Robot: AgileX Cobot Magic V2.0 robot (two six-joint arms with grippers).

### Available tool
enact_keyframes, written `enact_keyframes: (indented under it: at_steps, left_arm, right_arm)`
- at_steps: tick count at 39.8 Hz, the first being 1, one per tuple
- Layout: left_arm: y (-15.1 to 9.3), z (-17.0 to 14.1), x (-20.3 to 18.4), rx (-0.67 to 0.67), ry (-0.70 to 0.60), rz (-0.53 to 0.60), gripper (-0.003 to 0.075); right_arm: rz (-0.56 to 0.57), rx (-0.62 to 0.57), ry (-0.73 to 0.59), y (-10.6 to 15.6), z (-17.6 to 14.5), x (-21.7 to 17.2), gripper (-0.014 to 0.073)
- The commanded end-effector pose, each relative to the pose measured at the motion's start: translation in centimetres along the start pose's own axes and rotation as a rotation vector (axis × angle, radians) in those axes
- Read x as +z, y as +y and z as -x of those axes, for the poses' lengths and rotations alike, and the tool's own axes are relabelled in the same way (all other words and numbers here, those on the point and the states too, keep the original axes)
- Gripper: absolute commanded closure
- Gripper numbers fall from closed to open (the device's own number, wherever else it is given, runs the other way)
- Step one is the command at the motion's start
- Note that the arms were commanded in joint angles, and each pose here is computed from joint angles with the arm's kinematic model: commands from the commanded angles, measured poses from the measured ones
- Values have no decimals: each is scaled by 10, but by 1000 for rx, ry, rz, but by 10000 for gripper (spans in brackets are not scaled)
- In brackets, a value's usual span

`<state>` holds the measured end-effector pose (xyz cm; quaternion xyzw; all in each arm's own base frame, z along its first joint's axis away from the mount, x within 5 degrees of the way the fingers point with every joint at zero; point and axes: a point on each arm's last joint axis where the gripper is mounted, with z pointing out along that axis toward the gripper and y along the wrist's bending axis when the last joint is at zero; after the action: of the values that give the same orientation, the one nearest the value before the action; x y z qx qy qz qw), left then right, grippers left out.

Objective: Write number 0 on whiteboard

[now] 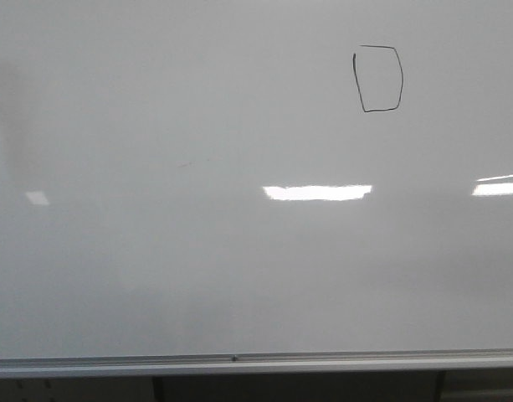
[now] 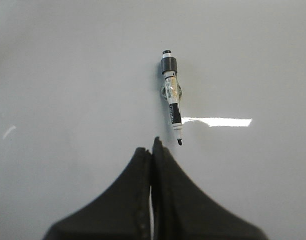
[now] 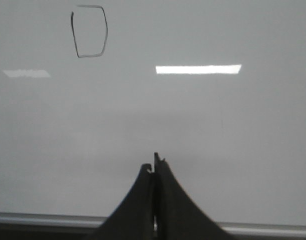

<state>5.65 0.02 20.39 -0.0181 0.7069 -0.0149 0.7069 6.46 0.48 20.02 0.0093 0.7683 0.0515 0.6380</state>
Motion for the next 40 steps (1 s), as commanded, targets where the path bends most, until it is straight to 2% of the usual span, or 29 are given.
enact_keyframes:
  at_steps: [1, 9, 40]
  left_arm:
    - [0, 1, -1, -13, -82, -1, 740]
    - [0, 1, -1, -13, -82, -1, 740]
    - [0, 1, -1, -13, -82, -1, 740]
  right_arm:
    - [-19, -11, -91, -2, -2, -1, 664]
    - [-25, -57, -86, -3, -13, -7, 664]
    - [-24, -58, -92, -3, -12, -7, 664]
